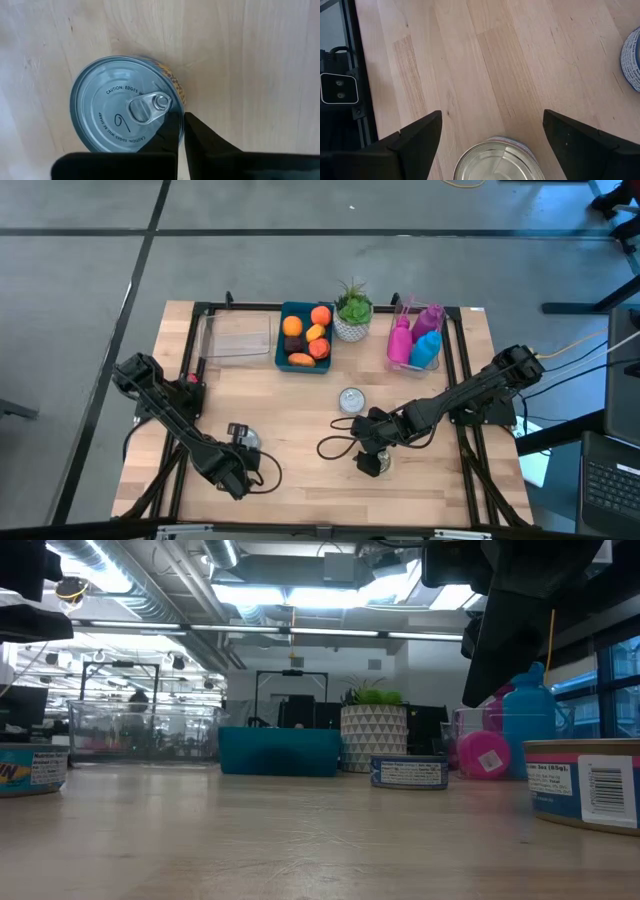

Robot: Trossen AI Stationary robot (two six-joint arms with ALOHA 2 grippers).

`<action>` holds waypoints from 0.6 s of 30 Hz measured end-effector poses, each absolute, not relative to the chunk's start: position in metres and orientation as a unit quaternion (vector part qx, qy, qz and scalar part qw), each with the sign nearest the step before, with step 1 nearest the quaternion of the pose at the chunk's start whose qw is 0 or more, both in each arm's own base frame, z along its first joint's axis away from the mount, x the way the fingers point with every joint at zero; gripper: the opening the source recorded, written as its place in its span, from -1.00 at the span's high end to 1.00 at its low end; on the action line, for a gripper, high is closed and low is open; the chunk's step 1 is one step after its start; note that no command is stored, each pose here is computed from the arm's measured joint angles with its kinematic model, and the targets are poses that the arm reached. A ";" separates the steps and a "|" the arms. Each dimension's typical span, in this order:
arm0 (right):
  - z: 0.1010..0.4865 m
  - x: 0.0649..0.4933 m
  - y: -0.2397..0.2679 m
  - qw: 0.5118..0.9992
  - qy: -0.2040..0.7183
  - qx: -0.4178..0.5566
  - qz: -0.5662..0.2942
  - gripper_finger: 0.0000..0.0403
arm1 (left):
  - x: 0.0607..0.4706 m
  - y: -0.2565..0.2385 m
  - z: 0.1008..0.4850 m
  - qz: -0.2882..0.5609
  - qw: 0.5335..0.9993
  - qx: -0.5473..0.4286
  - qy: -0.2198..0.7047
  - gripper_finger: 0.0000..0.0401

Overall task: Pick & Place Food Item
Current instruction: Put the light blue tuna can into the left transparent bin

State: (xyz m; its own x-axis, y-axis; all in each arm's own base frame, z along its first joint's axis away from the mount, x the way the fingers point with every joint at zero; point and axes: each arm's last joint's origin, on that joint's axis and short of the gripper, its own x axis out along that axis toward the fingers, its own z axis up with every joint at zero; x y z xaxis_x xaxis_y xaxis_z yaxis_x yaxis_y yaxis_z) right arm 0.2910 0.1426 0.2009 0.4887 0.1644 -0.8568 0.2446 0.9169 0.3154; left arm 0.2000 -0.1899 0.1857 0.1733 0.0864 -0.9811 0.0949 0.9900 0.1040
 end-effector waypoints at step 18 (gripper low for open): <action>0.201 0.291 0.143 0.839 0.505 0.202 -0.024 -0.69 | 0.201 -0.184 0.223 0.057 0.752 0.189 0.629 1.00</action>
State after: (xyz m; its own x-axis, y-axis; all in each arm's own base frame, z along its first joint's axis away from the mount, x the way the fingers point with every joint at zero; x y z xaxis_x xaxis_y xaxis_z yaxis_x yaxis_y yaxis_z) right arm 0.2910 0.1426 0.2009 0.4884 0.1642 -0.8570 0.2446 0.9170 0.3151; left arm 0.2012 -0.1835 0.2231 0.2028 0.3235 -0.9242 0.1524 0.9219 0.3562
